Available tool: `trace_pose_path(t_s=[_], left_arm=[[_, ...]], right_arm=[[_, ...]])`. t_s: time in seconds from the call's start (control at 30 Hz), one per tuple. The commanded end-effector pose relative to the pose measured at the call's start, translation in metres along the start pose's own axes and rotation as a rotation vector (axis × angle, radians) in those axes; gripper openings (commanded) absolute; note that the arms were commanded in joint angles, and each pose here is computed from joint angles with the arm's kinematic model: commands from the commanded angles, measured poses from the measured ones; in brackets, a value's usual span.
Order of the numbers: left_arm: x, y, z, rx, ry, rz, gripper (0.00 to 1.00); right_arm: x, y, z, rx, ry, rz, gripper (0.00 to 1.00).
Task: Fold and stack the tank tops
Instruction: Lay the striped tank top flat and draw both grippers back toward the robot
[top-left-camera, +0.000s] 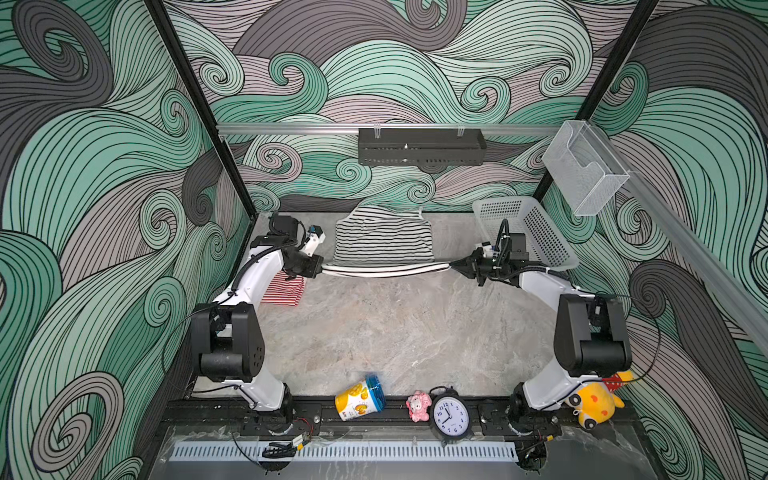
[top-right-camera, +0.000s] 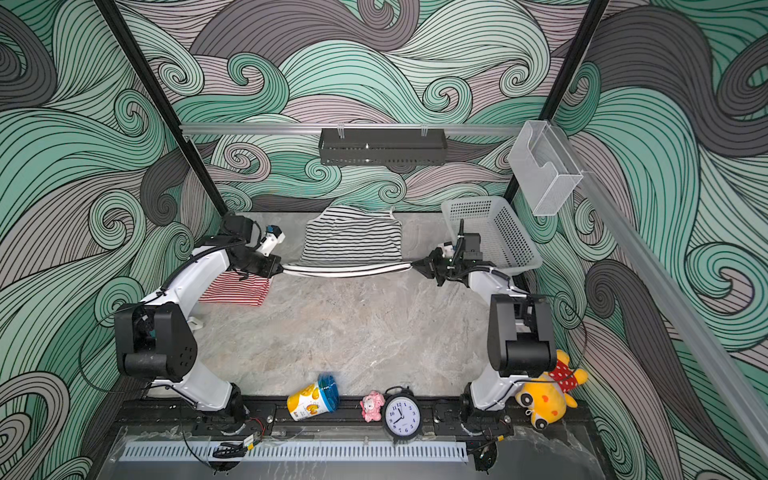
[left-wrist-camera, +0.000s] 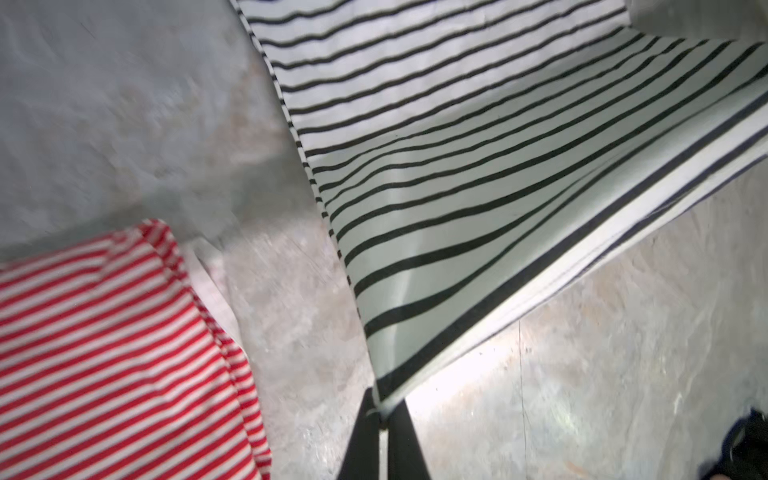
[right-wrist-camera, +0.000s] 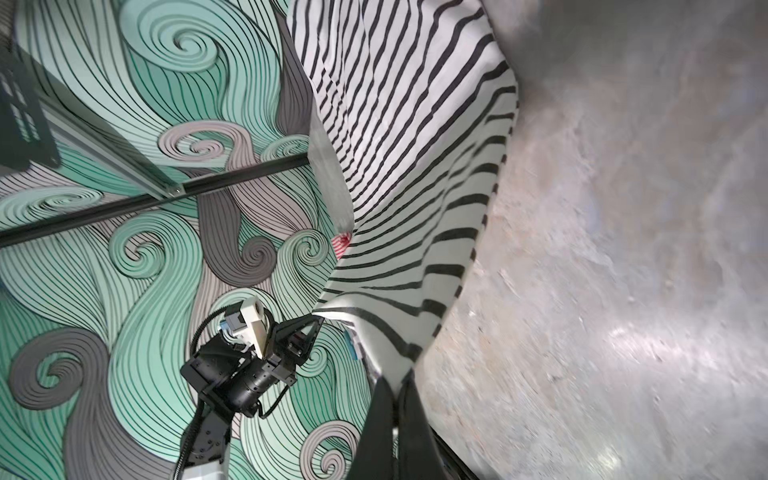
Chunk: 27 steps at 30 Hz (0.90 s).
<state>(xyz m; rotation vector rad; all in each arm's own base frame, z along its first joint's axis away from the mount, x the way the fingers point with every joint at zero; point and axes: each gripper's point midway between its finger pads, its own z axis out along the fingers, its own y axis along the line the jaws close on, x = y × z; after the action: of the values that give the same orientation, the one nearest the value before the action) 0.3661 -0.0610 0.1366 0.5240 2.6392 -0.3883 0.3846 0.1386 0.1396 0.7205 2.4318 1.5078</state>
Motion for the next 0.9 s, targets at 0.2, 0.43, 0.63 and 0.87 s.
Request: trace_pose_path(t_s=[0.2, 0.43, 0.63, 0.87], left_arm=[[0.085, -0.024, 0.001, 0.103, 0.289, 0.065, 0.00], [0.121, -0.038, 0.006, 0.134, 0.402, 0.117, 0.00], [0.143, -0.041, 0.016, 0.109, 0.499, 0.160, 0.00], [0.161, -0.038, 0.021, 0.071, 0.579, 0.182, 0.00]], right_arm=[[0.049, -0.039, -0.006, 0.045, 0.034, -0.088, 0.00], [0.076, -0.069, -0.017, 0.115, 0.043, -0.069, 0.00], [0.098, -0.097, -0.026, 0.187, 0.053, -0.056, 0.00], [0.121, -0.130, -0.026, 0.227, 0.092, -0.020, 0.00]])
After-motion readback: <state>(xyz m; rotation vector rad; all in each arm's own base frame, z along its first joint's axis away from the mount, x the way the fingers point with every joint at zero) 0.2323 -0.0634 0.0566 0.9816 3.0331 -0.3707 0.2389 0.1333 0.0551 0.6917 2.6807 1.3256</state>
